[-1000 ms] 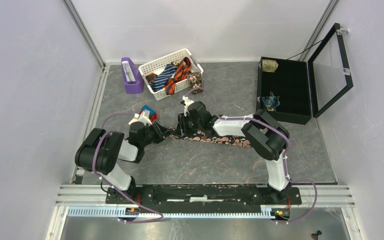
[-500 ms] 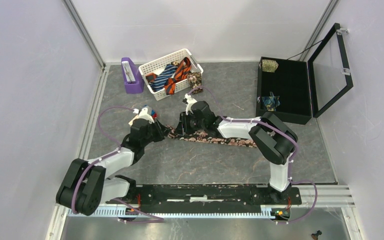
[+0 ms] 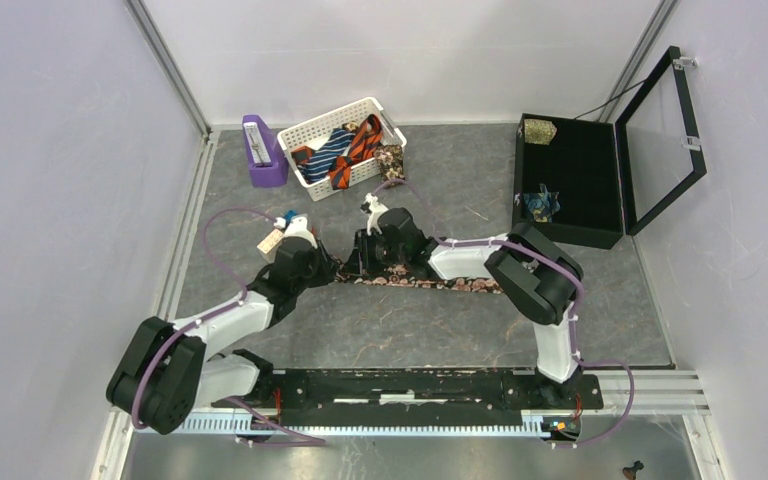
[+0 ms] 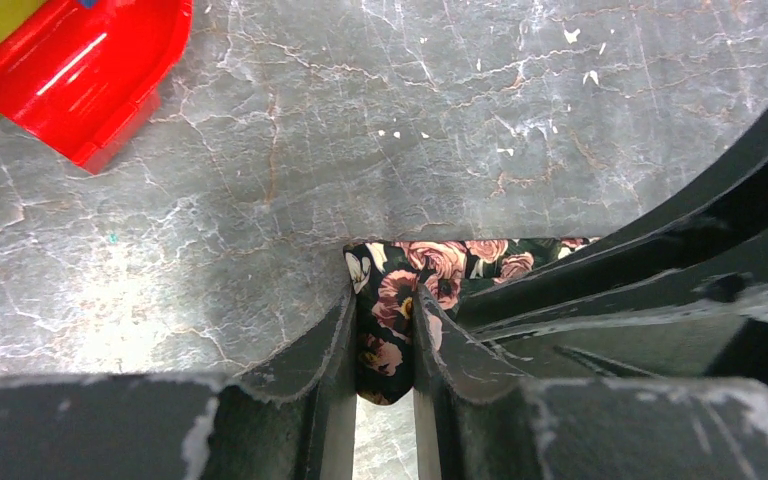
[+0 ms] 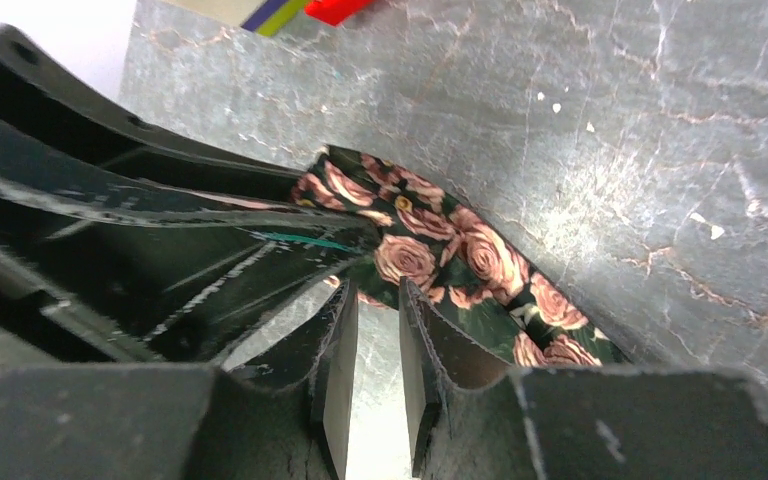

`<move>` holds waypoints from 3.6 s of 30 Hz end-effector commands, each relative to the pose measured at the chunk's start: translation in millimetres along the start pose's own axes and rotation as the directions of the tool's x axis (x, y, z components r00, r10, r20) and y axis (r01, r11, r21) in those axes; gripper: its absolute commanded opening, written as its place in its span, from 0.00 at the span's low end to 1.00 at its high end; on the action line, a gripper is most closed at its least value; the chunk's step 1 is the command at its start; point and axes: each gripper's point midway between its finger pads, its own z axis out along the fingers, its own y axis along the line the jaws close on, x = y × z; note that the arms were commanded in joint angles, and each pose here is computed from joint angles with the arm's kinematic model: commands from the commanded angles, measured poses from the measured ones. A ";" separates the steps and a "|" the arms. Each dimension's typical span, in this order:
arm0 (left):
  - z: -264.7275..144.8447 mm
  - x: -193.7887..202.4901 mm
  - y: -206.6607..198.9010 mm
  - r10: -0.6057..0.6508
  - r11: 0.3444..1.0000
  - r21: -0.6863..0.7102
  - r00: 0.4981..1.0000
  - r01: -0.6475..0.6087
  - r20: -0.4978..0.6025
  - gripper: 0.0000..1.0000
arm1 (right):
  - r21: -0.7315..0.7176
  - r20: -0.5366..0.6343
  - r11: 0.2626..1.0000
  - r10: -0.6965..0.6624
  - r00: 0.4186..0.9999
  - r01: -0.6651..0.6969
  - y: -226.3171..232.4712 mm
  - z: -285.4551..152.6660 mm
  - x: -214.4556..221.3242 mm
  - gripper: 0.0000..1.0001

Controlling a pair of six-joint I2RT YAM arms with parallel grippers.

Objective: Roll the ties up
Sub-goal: Roll the tie at the center of the board.

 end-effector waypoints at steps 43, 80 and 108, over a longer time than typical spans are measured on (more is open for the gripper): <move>-7.9 -20.9 -3.7 0.383 0.873 -0.327 0.924 -0.362 0.000 0.02 | 0.085 0.051 0.995 -0.048 0.998 0.044 -50.9 -69.5 -7.7 0.31; 12.0 27.3 -69.9 0.601 0.752 -0.278 0.795 -0.598 -0.083 0.49 | 0.196 0.218 0.981 -0.033 0.975 -0.011 -88.9 -140.2 -55.2 0.33; 8.2 33.6 -90.5 0.434 0.898 -0.067 0.901 -0.434 -0.021 0.54 | 0.183 0.227 0.983 -0.029 0.974 -0.014 -87.3 -142.1 -57.7 0.34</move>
